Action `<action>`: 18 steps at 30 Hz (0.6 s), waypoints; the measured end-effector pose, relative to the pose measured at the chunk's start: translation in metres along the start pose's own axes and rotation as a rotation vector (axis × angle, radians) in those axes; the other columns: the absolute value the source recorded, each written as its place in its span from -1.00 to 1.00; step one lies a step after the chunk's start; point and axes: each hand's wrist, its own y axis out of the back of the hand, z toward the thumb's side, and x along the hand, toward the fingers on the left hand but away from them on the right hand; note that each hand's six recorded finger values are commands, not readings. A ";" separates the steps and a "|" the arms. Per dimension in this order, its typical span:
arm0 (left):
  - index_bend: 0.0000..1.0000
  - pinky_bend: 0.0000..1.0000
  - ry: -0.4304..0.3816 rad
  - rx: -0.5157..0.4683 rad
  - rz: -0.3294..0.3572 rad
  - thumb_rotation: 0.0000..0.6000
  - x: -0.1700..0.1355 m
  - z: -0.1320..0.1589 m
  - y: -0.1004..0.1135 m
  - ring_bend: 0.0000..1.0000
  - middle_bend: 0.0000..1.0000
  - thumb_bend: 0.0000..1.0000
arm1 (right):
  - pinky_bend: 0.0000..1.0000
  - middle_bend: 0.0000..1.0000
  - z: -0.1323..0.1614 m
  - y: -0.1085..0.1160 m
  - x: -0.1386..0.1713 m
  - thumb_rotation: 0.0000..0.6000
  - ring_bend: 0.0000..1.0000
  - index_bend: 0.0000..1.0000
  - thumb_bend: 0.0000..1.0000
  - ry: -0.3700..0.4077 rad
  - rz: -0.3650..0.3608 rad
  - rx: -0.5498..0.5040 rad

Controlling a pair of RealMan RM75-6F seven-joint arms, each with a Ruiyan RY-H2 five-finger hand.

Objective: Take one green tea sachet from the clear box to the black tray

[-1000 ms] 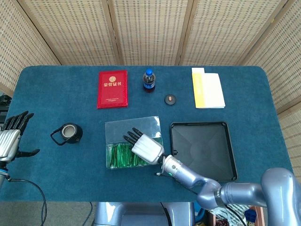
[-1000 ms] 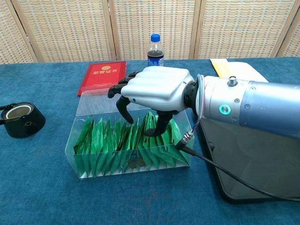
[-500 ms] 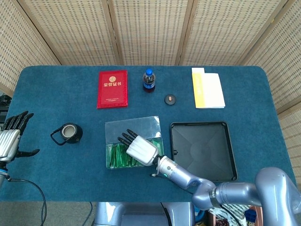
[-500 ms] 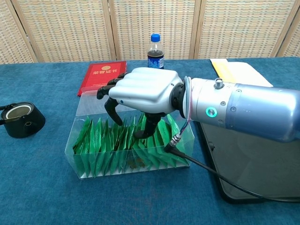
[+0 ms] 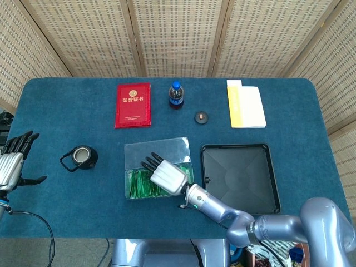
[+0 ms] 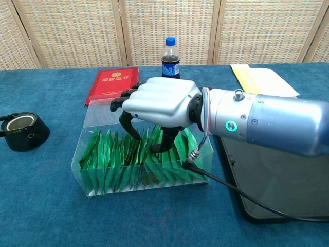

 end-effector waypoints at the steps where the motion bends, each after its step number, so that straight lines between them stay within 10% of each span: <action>1: -1.00 -1.00 0.000 0.000 0.000 1.00 0.000 0.000 0.000 -1.00 -1.00 -0.80 | -0.67 -0.59 -0.001 0.000 0.001 1.00 -0.76 0.10 0.01 -0.002 0.002 0.004; 18: -1.00 -1.00 -0.001 -0.001 -0.005 1.00 0.000 0.000 -0.001 -1.00 -1.00 -0.80 | -0.64 -0.57 -0.004 -0.006 0.004 1.00 -0.76 0.23 0.10 -0.007 0.014 -0.007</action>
